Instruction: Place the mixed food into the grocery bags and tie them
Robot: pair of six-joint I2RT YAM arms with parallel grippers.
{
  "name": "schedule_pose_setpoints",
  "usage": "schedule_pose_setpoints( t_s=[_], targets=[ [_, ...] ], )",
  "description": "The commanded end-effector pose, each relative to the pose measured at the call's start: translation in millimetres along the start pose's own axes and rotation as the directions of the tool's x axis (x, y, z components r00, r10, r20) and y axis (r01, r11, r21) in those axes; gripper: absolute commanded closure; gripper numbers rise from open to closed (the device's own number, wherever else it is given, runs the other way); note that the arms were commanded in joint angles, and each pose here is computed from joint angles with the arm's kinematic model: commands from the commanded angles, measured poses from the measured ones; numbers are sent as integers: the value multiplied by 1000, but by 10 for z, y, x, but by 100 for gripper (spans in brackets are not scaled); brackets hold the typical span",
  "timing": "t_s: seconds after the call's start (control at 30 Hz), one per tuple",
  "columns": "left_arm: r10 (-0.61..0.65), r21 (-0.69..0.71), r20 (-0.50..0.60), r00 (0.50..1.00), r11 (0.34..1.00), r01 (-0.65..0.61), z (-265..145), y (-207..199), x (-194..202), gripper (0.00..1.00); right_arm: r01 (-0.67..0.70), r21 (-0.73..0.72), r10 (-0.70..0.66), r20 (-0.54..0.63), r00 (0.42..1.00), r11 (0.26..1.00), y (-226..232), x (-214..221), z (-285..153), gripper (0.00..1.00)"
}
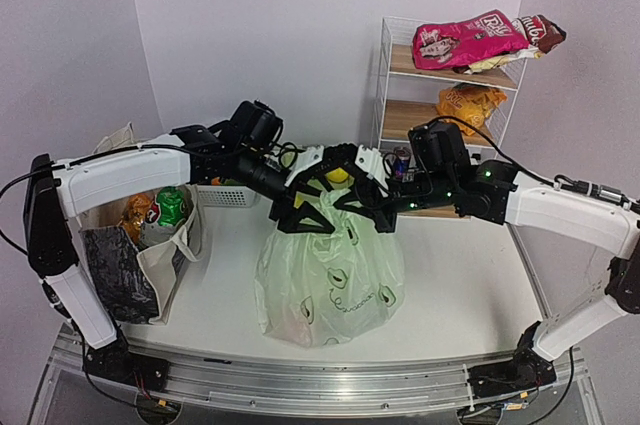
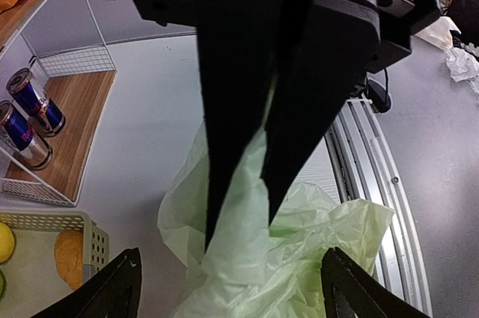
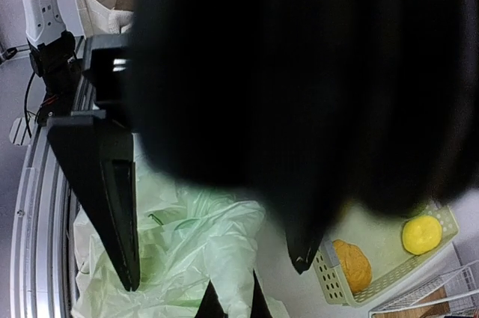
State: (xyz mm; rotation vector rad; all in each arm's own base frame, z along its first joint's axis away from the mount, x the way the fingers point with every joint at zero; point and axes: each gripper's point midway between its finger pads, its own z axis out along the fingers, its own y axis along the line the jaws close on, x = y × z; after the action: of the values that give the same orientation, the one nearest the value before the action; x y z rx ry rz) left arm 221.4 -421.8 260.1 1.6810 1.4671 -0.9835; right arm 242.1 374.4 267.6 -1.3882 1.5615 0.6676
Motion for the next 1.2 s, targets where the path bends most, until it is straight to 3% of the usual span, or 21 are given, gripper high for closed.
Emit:
schedule_pose_setpoints(
  t_s=[0.0, 0.13, 0.23, 0.27, 0.47, 0.53, 0.6, 0.67, 0.87, 1.0, 1.1, 1.17],
  targets=[
    [25, -16, -4, 1000, 1000, -25, 132, 61, -60, 25, 22, 29, -25, 115, 993, 999, -22, -345, -125, 100],
    [2, 0, -22, 1000, 1000, -2, 214, 121, -57, 45, 20, 28, -23, 124, 992, 999, -4, -382, -148, 100],
    [16, -12, -29, 999, 1000, -17, 195, 134, -30, 71, 15, 33, -19, 126, 992, 999, 3, -378, -187, 100],
    [23, -11, -29, 999, 1000, -23, 166, 131, -26, 75, 15, 40, -20, 120, 993, 999, 0, -355, -194, 100],
    [68, 26, -14, 998, 997, -68, -86, 70, -15, 72, 13, 51, -15, 47, 999, 999, 22, -179, -248, 100],
    [77, 27, -21, 997, 997, -77, -108, 78, -6, 78, 4, 25, -5, 30, 1000, 1000, 59, -156, -235, 100],
    [76, 29, -24, 997, 997, -75, -105, 88, -19, 93, -3, 9, 3, 28, 1000, 1000, 84, -156, -222, 100],
    [59, 14, -15, 998, 998, -59, -103, 132, -65, 100, -11, 0, 11, 33, 999, 1000, 89, -178, -217, 100],
    [71, -56, 29, 997, 996, -69, -61, 128, -166, 100, -55, 7, 54, 38, 998, 998, 68, -208, -228, 100],
    [177, -261, 55, 983, 952, -157, -173, 212, -242, 100, -121, 40, 120, 18, 993, 992, 19, -154, -226, 100],
    [307, -492, 88, 948, 840, -227, -390, 397, -375, 100, -190, 37, 190, 1, 982, 981, 55, -111, -212, 100],
    [374, -572, 91, 923, 778, -259, -487, 399, -474, 100, -248, 30, 249, -16, 968, 968, 94, -70, -177, 100]
  ],
)
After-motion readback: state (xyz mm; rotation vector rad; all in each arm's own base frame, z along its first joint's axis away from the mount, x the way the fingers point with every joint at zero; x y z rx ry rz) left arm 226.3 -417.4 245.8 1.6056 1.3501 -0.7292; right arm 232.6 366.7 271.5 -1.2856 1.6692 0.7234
